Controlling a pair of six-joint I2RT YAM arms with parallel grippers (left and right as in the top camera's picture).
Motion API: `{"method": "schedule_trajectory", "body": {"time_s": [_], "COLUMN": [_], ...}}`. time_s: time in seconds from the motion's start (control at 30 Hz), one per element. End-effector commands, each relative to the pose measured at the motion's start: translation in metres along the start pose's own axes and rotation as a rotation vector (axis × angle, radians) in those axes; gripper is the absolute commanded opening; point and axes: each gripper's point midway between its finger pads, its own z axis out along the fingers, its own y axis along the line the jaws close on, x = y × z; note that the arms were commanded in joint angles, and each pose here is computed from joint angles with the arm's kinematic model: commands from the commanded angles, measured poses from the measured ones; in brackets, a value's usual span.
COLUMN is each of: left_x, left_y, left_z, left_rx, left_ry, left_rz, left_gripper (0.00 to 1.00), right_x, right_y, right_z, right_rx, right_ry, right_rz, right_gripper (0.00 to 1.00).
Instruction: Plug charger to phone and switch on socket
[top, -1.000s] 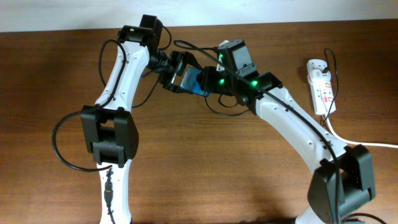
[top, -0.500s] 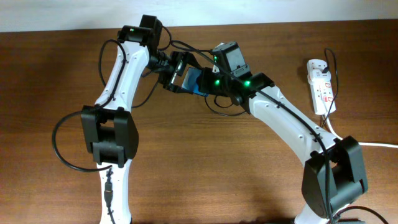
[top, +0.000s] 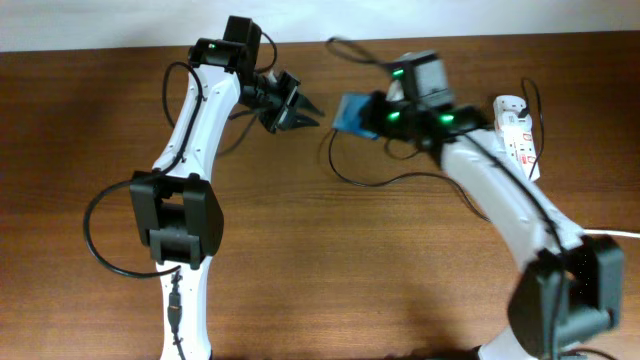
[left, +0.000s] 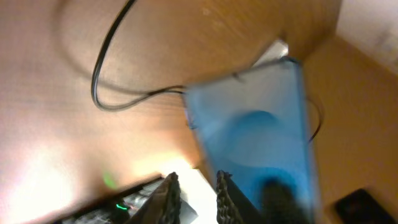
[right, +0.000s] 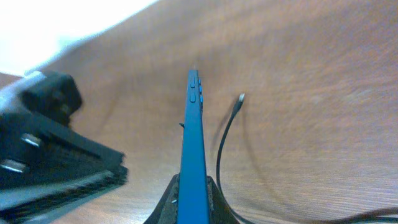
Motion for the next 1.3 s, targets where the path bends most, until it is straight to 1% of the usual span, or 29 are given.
{"method": "schedule_trajectory", "body": {"time_s": [0.0,0.03,0.07,0.1,0.13,0.17,0.2,0.23,0.27,0.3,0.33,0.37,0.47,0.53,0.6,0.67,0.8,0.87,1.0,1.07,1.17,1.27], "left_x": [0.003,0.002,0.001,0.001,0.005,0.017,0.029,0.040,0.049,0.049,0.045,0.040,0.035,0.035,0.035,0.033,0.012,-0.004,-0.027,-0.034,-0.036,-0.025], "left_y": [0.000,-0.001,-0.003,-0.006,-0.015,-0.031,-0.046,-0.062,-0.074,-0.077,-0.076,-0.074,-0.072,-0.073,-0.072,-0.072,-0.064,-0.066,-0.093,-0.106,-0.127,-0.155], "left_z": [0.002,0.002,0.002,0.002,0.000,-0.005,-0.014,-0.028,-0.047,-0.058,-0.065,-0.070,-0.077,-0.077,-0.076,-0.075,-0.063,-0.060,-0.068,-0.074,-0.085,-0.097], "left_rx": [0.012,0.015,0.019,0.032,0.089,0.206,0.327,0.462,0.590,0.631,0.639,0.642,0.630,0.615,0.609,0.592,0.487,0.446,0.481,0.509,0.566,0.652], "left_ry": [0.019,0.017,0.012,0.008,0.028,0.074,0.121,0.168,0.220,0.242,0.242,0.229,0.252,0.278,0.280,0.286,0.195,0.118,0.012,-0.031,-0.060,-0.058], "left_rz": [0.502,0.559,0.570,0.582,0.630,0.727,0.782,0.828,0.858,0.833,0.810,0.800,0.679,0.595,0.579,0.527,0.443,0.418,0.411,0.407,0.396,0.431], "left_gripper": [0.51,0.61,0.72,0.74,0.72,0.67,0.60,0.56,0.53,0.53,0.54,0.54,0.57,0.57,0.54,0.49,0.46,0.45,0.44,0.41,0.41,0.41], "right_x": [-0.035,-0.037,-0.038,-0.041,-0.045,-0.050,-0.055,-0.058,-0.059,-0.059,-0.062,-0.067,-0.076,-0.066,-0.056,-0.053,-0.037,-0.031,-0.029,-0.028,-0.027,-0.027], "right_y": [0.030,0.029,0.027,0.029,0.030,0.027,0.020,0.018,0.017,0.017,0.020,0.030,0.071,0.083,0.093,0.110,0.127,0.131,0.132,0.133,0.133,0.133], "right_z": [-0.062,-0.063,-0.062,-0.061,-0.061,-0.060,-0.057,-0.055,-0.052,-0.051,-0.051,-0.052,-0.047,-0.031,-0.017,-0.010,-0.003,-0.001,-0.001,-0.001,-0.001,0.003], "right_rx": [-0.180,-0.192,-0.191,-0.201,-0.211,-0.195,-0.168,-0.164,-0.173,-0.179,-0.197,-0.233,-0.362,-0.381,-0.397,-0.429,-0.410,-0.404,-0.420,-0.427,-0.428,-0.432], "right_ry": [-0.083,-0.076,-0.074,-0.080,-0.093,-0.116,-0.139,-0.148,-0.143,-0.137,-0.143,-0.160,-0.208,-0.176,-0.154,-0.169,-0.194,-0.179,-0.146,-0.132,-0.121,-0.112], "right_rz": [0.023,0.078,0.132,0.174,0.210,0.266,0.337,0.383,0.459,0.533,0.569,0.558,0.476,0.496,0.479,0.455,0.447,0.499,0.595,0.623,0.654,0.692], "right_gripper": [0.04,0.04,0.04,0.04,0.04,0.04,0.04,0.04,0.04,0.04,0.04,0.04,0.04,0.04,0.04,0.04,0.04,0.04,0.04,0.04,0.04,0.04]}}
